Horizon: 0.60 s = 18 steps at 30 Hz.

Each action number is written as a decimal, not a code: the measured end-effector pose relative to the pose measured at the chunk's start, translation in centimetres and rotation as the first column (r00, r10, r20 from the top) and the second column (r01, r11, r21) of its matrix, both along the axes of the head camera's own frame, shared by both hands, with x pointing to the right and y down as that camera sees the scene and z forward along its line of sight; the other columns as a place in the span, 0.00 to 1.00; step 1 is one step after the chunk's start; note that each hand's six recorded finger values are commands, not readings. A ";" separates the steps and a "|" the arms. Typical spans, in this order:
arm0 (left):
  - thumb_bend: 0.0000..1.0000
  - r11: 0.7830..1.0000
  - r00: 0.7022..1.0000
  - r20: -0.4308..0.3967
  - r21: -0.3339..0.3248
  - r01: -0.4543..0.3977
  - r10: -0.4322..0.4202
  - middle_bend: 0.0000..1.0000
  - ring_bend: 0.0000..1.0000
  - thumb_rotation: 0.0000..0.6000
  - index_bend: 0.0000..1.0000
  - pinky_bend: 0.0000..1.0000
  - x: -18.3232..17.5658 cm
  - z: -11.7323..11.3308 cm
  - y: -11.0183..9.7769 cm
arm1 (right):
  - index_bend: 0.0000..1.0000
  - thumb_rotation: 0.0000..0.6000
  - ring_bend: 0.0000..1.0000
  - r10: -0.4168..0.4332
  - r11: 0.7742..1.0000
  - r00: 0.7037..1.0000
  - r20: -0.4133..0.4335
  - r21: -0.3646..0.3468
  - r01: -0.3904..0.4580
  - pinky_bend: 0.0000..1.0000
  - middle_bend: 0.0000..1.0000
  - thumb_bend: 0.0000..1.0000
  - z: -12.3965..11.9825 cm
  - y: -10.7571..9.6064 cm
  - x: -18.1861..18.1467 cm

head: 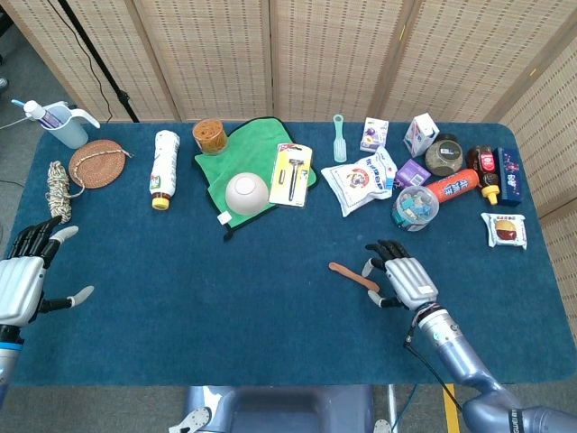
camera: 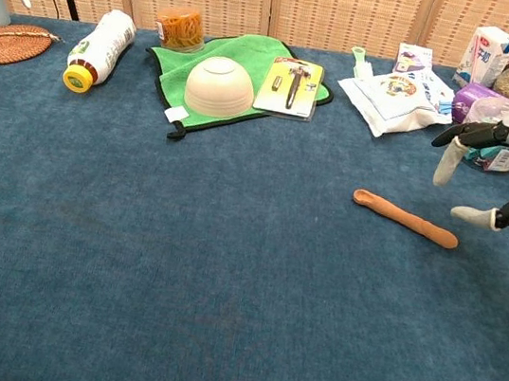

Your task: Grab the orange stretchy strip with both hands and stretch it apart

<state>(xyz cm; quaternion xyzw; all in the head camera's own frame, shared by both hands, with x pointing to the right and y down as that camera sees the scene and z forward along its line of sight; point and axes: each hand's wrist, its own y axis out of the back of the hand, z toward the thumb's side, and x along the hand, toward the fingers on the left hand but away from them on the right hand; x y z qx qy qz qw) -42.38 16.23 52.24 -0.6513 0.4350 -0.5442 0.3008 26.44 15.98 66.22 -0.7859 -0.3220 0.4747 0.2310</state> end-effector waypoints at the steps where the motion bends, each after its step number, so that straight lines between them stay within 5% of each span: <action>1: 0.14 1.000 1.000 0.001 -0.003 0.001 -0.001 0.06 0.01 0.82 0.17 0.00 -0.1 0.0 0.0 | 0.41 1.00 0.02 -0.001 1.000 1.000 -0.004 -0.001 0.001 0.00 0.15 0.34 0.3 0.0 -0.1; 18: 0.14 1.000 1.000 0.005 -0.015 0.015 -0.015 0.06 0.01 0.81 0.17 0.00 -0.9 0.0 0.4 | 0.41 1.00 0.01 -0.006 1.000 0.997 -0.080 -0.029 0.004 0.00 0.15 0.34 3.8 0.9 -0.8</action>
